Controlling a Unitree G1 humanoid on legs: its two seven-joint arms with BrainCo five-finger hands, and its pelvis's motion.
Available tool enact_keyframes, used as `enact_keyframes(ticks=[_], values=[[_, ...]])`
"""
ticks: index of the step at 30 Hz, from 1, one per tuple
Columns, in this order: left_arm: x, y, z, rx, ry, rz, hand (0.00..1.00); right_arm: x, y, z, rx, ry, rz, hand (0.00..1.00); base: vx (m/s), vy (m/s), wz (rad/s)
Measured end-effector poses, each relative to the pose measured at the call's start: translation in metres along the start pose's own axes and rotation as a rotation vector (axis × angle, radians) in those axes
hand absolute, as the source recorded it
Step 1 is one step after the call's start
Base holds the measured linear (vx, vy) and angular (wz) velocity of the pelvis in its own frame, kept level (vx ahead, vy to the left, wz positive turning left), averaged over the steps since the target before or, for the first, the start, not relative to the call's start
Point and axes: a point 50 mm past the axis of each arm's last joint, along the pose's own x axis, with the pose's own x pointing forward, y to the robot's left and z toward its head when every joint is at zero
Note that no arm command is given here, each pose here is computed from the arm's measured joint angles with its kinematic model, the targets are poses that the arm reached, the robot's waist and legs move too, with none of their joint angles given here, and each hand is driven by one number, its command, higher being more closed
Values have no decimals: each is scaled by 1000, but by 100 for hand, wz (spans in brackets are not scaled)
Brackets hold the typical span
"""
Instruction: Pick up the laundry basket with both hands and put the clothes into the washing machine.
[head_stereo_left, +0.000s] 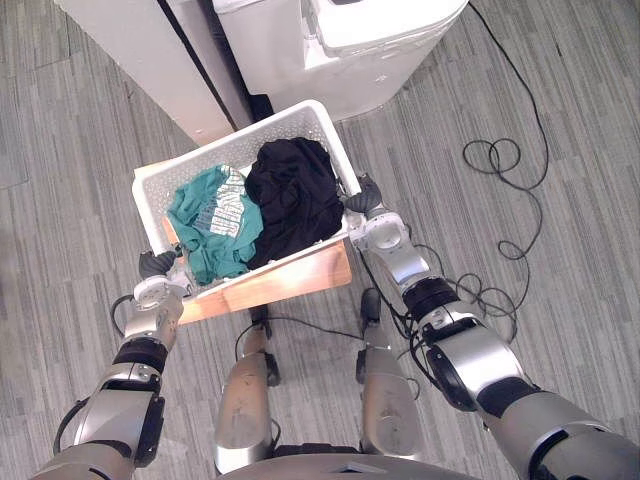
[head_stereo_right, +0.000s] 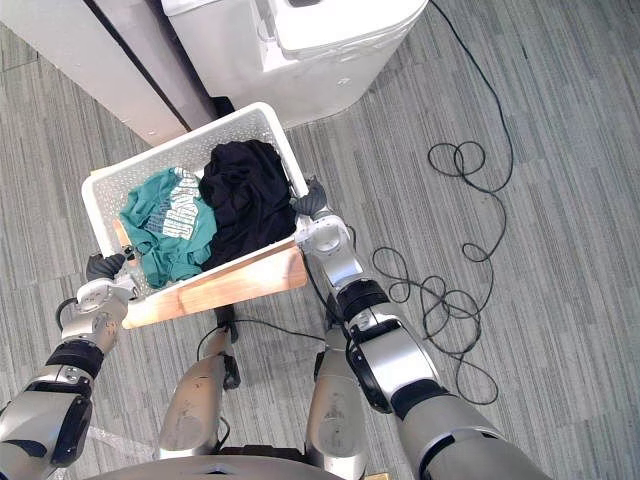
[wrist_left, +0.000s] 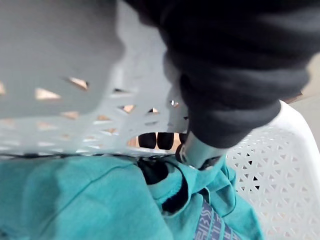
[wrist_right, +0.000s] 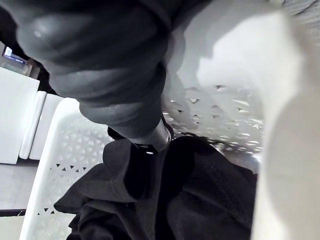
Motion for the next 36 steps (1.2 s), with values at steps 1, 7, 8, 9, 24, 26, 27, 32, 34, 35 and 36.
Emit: enact_keyframes(ticks=[1,7,8,9,24,26,27,32,34,35,36], values=[[0,0,0,1,1,-1,100,0,0,-1,1,2,0,100,0,0,0],[-1,-1,-6,16,27,0,100,-1,1,-9,35,35,3,100,0,0,0],[-1,-1,-8,20,32,0,100,-2,1,-12,44,43,4,100,0,0,0],[-1,-1,-8,22,32,0,100,-3,1,-12,53,45,3,100,0,0,0],[-7,-13,-25,137,76,-67,100,-24,-9,-61,255,205,-44,100,-5,-23,3],[-11,-9,-31,152,81,-85,100,-30,-9,-69,280,226,-46,100,12,-40,-12],[-14,-7,-36,165,84,-91,100,-35,-9,-74,326,237,-44,100,24,-40,-15],[-28,8,-50,169,87,-94,100,-57,-4,-94,420,272,-17,100,29,-41,-12],[-34,11,-56,159,95,-103,100,-67,-3,-103,453,289,-17,100,25,-36,1],[-38,12,-63,148,109,-105,100,-73,-3,-109,488,302,-24,100,13,-28,4],[-41,13,-67,141,119,-104,100,-75,-2,-112,496,309,-26,100,-7,-22,10]])
